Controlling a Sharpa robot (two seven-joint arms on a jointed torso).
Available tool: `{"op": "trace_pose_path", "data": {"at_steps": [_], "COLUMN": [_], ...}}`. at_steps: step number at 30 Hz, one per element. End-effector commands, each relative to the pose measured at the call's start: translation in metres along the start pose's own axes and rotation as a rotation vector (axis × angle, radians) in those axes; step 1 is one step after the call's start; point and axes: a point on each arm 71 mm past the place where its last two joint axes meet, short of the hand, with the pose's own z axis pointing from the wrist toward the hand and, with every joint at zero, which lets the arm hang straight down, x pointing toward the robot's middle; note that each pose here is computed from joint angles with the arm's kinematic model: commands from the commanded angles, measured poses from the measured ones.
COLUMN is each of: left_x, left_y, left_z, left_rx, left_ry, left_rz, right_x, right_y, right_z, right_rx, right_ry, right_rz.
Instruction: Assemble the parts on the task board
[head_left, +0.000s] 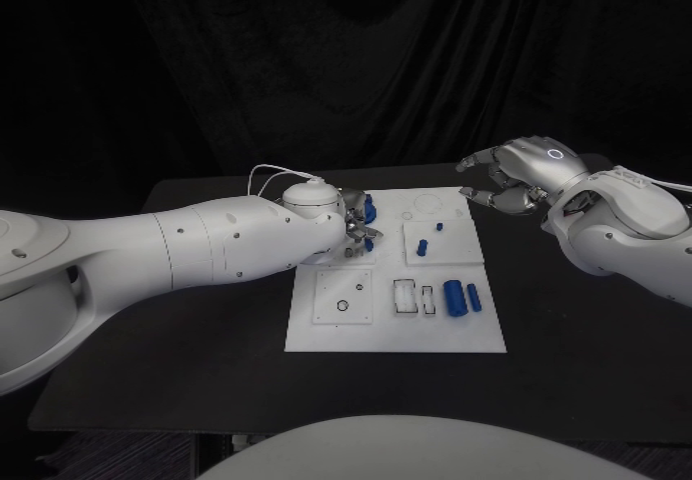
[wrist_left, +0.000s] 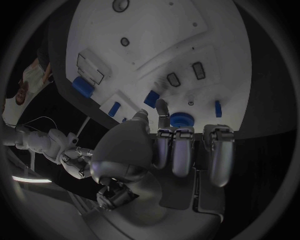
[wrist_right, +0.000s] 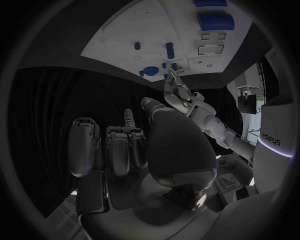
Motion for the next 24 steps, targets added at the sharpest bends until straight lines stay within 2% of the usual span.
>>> {"op": "trace_pose_path", "data": {"at_steps": [1,24], "left_x": [0.0010,0.0058], "left_y": [-0.0030,-0.0030], "left_z": [0.0004,0.0052], "left_rx": [0.019,0.030], "left_ry": [-0.004,0.005], "left_rz": [-0.001,0.001], "right_x": [0.0005,0.0009], "right_y": [-0.0005,0.0004], "right_z": [-0.0007,-0.0004], "right_rx": [0.014,0.013], "right_ry": [0.003,0.007], "right_rz": [0.000,0.001]}}
